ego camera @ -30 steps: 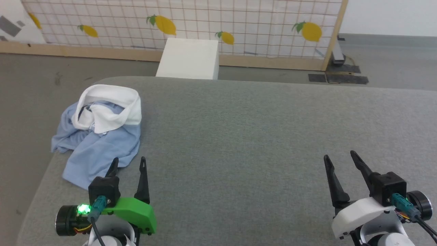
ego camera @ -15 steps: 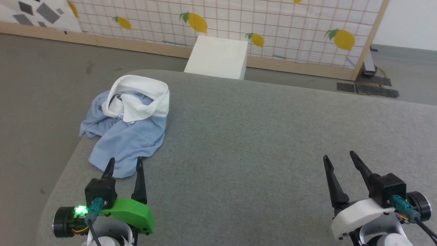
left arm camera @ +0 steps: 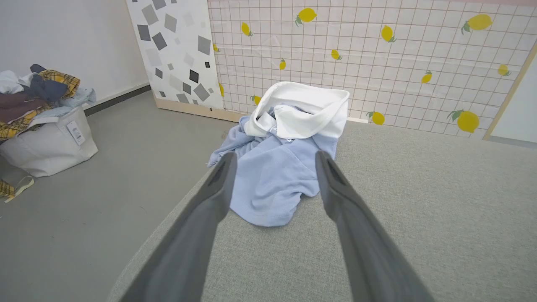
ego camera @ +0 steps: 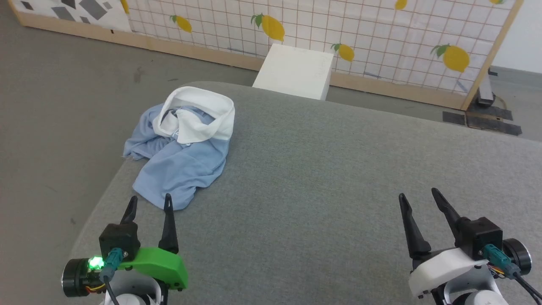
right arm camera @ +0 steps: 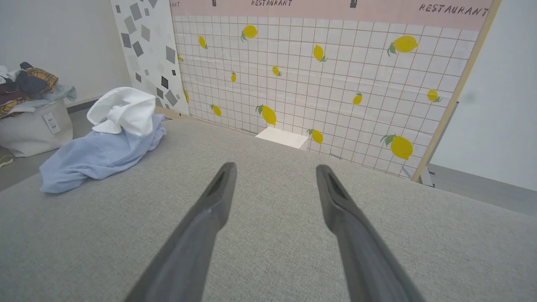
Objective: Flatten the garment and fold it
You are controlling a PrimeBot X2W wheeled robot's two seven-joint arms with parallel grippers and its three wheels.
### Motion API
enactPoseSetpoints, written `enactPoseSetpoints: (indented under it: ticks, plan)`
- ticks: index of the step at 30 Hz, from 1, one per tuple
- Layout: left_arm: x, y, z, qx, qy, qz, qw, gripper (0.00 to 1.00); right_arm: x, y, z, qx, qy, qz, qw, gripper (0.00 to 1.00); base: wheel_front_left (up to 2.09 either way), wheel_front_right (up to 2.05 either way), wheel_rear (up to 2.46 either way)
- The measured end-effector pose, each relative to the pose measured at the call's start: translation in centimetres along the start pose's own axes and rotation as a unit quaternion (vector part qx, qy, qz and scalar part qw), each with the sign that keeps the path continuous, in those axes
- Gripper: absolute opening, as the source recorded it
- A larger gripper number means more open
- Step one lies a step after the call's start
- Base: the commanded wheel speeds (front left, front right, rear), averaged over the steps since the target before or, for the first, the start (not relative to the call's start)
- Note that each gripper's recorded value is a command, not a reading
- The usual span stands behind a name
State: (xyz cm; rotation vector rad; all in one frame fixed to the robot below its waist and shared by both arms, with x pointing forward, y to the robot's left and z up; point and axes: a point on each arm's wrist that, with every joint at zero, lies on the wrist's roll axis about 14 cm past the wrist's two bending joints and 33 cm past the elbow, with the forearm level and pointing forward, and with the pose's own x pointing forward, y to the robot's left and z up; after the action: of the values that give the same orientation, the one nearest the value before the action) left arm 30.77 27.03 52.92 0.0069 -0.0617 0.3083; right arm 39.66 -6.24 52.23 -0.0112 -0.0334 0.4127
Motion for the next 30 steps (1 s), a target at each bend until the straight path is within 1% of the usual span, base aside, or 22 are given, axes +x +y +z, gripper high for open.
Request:
enactPoseSetpoints:
  ticks: [22, 30]
  plan:
    - [-2.3, 4.1, -0.4, -0.004, -0.005, 0.066, 0.998, 1.0, 2.3, 3.4, 0.2, 0.01, -0.014, 0.054, 0.998, 1.0, 0.0, 0.0, 0.0]
    - [-3.3, 5.7, -0.6, -0.013, -0.006, 0.094, 0.995, 1.0, 3.0, 4.8, 0.1, 0.016, -0.017, 0.074, 0.997, 1.0, 0.0, 0.0, 0.0]
